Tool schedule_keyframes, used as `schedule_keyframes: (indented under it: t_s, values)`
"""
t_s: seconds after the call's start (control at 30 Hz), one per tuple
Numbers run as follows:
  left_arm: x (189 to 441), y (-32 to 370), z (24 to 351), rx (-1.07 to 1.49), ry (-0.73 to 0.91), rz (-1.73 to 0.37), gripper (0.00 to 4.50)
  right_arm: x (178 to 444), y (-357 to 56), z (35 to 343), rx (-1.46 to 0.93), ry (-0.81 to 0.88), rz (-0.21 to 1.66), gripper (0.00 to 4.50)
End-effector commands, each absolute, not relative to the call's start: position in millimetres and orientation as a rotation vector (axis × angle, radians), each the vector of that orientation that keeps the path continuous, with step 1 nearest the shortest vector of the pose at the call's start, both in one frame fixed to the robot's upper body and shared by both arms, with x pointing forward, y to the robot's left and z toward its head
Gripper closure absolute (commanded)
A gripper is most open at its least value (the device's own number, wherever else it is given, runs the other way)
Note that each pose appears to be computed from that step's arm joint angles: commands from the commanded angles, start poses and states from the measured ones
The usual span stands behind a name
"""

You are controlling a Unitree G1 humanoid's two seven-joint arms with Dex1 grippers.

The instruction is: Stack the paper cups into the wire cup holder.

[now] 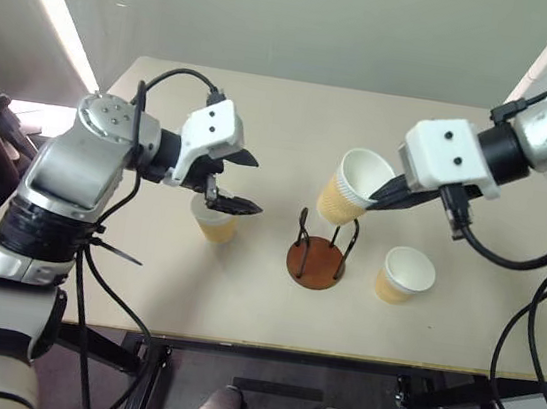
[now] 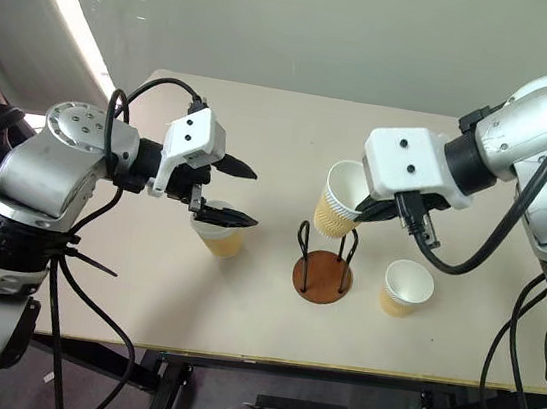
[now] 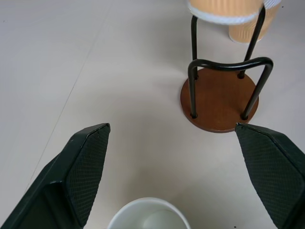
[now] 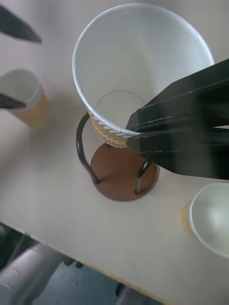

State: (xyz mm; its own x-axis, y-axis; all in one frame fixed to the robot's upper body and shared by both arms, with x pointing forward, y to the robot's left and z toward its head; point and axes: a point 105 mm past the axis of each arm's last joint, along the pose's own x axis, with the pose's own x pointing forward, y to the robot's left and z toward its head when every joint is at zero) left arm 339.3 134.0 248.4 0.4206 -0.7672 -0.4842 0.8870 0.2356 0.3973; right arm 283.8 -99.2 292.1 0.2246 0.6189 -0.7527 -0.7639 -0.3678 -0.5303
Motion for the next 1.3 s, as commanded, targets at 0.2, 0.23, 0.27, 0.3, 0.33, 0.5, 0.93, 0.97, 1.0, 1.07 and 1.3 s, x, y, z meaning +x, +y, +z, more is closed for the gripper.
schedule_keyframes:
  t_s: [0.2,0.23,0.27,0.3,0.33,0.5,0.93,0.97,1.0,1.07,1.3]
  values:
    - [340,132,259,0.711,0.16,-1.137,0.0,284,-93,285,-1.371,0.127,1.49,4.48]
    - [340,132,259,0.711,0.161,-1.136,0.0,285,-92,283,-1.382,0.125,1.491,4.48]
    - [339,133,259,0.711,0.161,-1.135,0.0,286,-92,282,-1.39,0.123,1.492,4.48]
    - [339,133,259,0.713,0.162,-1.134,0.0,287,-91,281,-1.398,0.121,1.494,4.48]
    - [339,134,259,0.714,0.162,-1.132,0.0,288,-91,279,-1.406,0.12,1.495,4.48]
    - [339,134,259,0.716,0.162,-1.13,0.0,289,-88,276,-1.417,0.115,1.507,4.48]
    - [345,139,254,0.807,0.164,-1.05,0.0,294,-70,301,-1.198,0.007,1.446,1.62]
    - [345,141,253,0.843,0.167,-1.038,0.0,296,-70,306,-1.169,-0.005,1.431,1.62]
    - [345,144,251,0.889,0.176,-1.025,0.0,298,-70,310,-1.142,-0.014,1.413,1.62]
    - [343,148,250,0.967,0.184,-1.012,0.0,299,-73,315,-1.104,-0.017,1.393,1.62]
    - [338,165,238,1.162,0.276,-0.916,0.0,289,-74,327,-0.932,-0.009,1.449,1.62]
